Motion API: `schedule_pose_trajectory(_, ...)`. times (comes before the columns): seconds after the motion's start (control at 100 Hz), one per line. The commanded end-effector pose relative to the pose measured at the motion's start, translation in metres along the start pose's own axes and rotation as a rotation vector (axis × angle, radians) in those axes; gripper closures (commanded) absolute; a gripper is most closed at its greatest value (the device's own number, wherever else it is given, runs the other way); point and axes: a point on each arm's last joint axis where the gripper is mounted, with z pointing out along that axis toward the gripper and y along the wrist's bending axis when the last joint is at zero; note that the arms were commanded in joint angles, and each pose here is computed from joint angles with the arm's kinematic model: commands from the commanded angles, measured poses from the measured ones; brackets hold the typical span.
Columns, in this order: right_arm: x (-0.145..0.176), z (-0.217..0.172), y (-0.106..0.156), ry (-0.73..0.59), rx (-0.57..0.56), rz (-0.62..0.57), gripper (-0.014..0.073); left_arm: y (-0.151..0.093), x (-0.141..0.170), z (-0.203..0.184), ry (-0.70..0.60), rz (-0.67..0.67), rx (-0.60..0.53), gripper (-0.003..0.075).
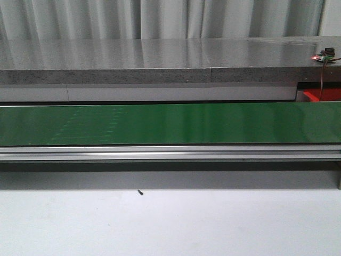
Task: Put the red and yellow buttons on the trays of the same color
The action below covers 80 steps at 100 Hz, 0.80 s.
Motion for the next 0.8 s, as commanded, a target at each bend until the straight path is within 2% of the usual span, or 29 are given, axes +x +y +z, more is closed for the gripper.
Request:
schedule_pose_trajectory(0.0,-0.012,-0.033,0.007,-0.161,0.009,-0.028,0.0712,-0.002,-0.013,-0.004,-0.085,-0.005,0.019,0.0740)
schedule_pose_trajectory(0.3,0.021,-0.082,0.016,-0.237,0.002,-0.042,0.0712,-0.002,-0.013,-0.004,-0.085,-0.005,0.019,0.0740)
schedule_pose_trajectory(0.61,0.076,-0.113,0.019,-0.288,0.010,-0.043,0.0712,-0.002,-0.013,-0.004,-0.087,-0.005,0.019,0.0740)
schedule_pose_trajectory(0.79,0.105,-0.134,0.021,-0.363,0.015,-0.046,0.0712,-0.001,-0.015,-0.004,-0.113,0.006,0.011,0.0740)
